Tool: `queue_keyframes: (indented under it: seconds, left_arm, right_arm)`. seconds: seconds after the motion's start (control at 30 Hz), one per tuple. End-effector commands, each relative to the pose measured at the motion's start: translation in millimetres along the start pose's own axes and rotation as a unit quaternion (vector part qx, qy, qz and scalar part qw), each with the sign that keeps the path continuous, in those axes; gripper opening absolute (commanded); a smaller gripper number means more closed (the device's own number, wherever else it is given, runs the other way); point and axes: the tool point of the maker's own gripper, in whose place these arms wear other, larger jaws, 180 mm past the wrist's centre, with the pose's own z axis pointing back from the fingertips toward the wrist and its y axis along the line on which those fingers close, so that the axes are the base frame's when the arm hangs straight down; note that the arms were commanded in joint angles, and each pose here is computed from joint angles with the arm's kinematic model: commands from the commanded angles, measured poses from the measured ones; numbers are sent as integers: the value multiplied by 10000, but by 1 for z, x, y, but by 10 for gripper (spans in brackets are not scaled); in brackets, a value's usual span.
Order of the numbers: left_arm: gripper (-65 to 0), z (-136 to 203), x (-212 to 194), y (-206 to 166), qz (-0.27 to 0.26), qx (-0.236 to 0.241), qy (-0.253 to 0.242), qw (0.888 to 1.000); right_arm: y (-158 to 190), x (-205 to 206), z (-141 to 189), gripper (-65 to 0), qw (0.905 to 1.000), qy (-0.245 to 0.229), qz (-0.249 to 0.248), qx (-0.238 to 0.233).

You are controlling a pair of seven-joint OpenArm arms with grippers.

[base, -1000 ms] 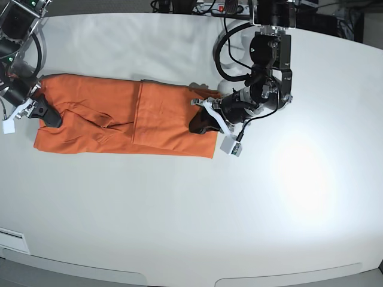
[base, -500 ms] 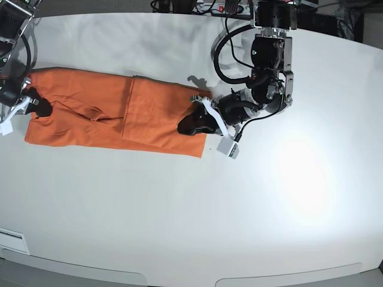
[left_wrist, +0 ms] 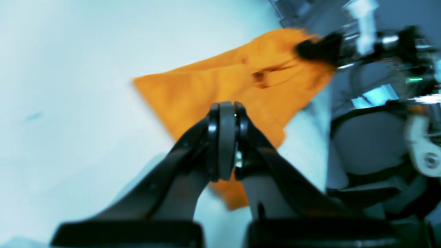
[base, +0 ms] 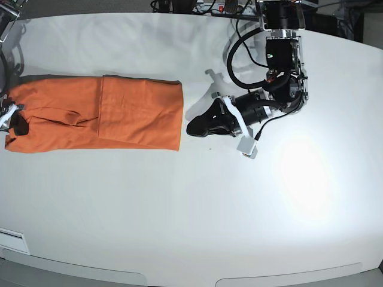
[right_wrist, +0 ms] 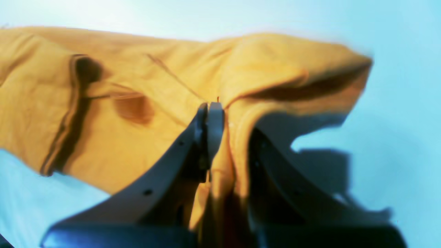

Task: Fold the T-shirt properly
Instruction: 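Lift the strip's end with the right gripper and fold it over the bundle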

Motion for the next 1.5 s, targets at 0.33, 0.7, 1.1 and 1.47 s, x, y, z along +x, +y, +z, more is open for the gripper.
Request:
queue_keyframes:
  seconds: [0.33,0.7,1.1,1.47]
  left_arm:
    - [-650,39,9,31,-433,561,192,9973]
    - [-650,44,-10,27,-170,517,218,9983]
    - [-650,43,-8,26,-155,481,183,9986]
    - [-650,43,-9,24,-129,432,188,9988]
  right_arm:
    - [143,66,36,-650,9719,-1800,992,1146]
    - [215,58,12,-650,9568,-1784,887,2118]
    - [282,39,-39,-459,9494,-1421,1091,2581]
    - [344,36,-67,-277,9187,-835,2539,2907]
